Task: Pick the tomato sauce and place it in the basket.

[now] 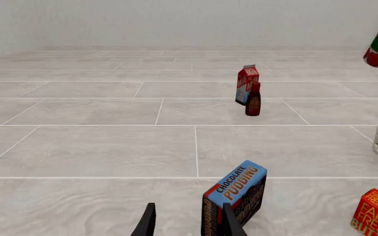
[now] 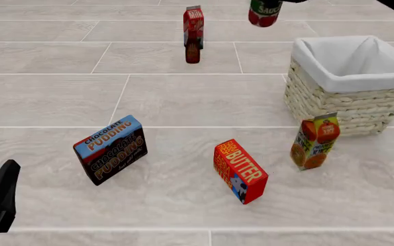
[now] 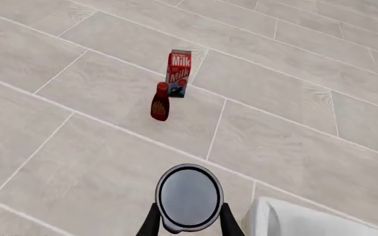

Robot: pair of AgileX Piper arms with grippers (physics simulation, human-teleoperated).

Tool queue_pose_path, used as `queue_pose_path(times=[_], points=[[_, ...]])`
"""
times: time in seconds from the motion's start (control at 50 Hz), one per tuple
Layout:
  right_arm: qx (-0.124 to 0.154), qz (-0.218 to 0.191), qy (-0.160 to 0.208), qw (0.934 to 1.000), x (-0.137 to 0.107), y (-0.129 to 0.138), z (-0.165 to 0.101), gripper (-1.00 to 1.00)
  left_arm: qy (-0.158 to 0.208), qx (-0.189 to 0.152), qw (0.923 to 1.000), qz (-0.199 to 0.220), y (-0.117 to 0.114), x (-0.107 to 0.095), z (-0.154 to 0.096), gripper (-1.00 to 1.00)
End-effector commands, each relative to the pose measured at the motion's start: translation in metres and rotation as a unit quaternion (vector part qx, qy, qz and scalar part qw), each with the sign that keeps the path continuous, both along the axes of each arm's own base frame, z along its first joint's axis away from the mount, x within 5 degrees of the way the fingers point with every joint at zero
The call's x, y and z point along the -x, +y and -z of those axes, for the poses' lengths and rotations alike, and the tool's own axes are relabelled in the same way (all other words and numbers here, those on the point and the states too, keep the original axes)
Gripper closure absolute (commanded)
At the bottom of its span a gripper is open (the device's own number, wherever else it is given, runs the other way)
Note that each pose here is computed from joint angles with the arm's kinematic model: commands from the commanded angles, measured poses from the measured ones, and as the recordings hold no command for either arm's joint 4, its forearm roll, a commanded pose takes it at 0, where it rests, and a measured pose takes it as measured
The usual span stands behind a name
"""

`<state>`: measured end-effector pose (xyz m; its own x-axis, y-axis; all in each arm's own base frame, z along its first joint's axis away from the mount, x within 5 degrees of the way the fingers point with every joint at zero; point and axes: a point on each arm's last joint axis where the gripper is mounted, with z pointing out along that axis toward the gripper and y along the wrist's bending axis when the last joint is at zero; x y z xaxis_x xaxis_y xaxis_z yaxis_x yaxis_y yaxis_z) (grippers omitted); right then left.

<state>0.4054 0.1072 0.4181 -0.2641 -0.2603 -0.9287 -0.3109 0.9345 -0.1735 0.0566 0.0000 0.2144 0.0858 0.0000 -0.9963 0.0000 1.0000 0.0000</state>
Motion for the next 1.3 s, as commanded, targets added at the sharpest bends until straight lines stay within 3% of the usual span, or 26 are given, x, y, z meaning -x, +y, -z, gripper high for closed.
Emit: queue_pose_path(times=[0.02,0.58,1.3], points=[[-0.005,0.033,-0.021,0.9992,0.035,-0.034,-0.016,1.00,0.000,0.000,1.0000,0.000,0.000,0.000,0.000,-1.00],[0.003,0.092,-0.033,0.9952,0.066,-0.083,-0.023,1.00,0.000,0.000,1.0000,0.000,0.000,0.000,0.000,-1.00],[0.006,0.163,-0.029,0.9861,0.074,-0.132,-0.010,1.00,0.000,0.000,1.0000,0.000,0.000,0.000,0.000,-1.00]])
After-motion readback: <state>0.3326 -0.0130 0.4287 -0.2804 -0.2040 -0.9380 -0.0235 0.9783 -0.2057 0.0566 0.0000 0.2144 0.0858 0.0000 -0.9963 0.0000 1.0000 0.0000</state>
